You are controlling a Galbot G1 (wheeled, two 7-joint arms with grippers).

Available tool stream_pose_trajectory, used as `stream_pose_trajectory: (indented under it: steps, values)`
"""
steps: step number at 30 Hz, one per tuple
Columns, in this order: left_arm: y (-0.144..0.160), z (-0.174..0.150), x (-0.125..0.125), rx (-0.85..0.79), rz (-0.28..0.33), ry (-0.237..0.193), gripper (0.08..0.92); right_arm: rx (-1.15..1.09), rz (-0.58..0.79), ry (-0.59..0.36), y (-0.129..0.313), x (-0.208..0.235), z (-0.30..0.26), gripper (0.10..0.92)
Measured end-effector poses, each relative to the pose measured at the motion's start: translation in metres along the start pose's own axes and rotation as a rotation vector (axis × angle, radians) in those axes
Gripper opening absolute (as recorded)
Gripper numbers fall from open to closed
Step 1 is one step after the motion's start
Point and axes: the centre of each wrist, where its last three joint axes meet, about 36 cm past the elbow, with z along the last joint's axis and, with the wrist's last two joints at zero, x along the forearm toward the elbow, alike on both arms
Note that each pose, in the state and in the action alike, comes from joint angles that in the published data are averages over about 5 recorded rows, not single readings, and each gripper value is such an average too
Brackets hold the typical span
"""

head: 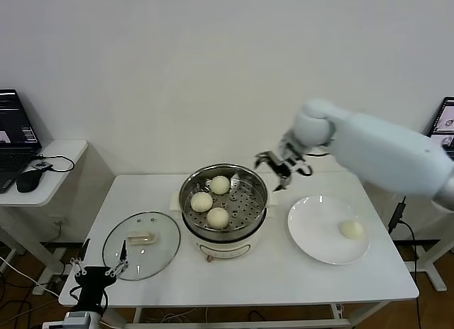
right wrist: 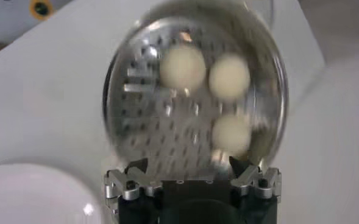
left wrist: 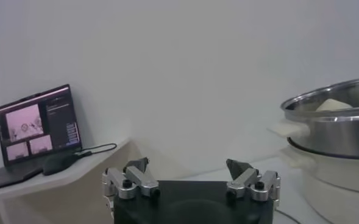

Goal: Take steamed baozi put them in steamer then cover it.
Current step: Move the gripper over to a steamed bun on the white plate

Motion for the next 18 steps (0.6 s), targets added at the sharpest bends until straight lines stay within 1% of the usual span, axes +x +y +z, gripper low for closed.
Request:
stream_pose_trajectory:
  steps: [7,18]
  values:
    - [0.000,0.003,-0.003,-0.008,0.012,0.006,0.823,-0.177,-0.022,0.072,0.059,-0.003,0.065,0.823]
    - [0.003,0.005,0.000,-0.022,0.012,0.024,0.823,-0.322,-0.065,0.162,0.126,-0.042,0.119,0.823]
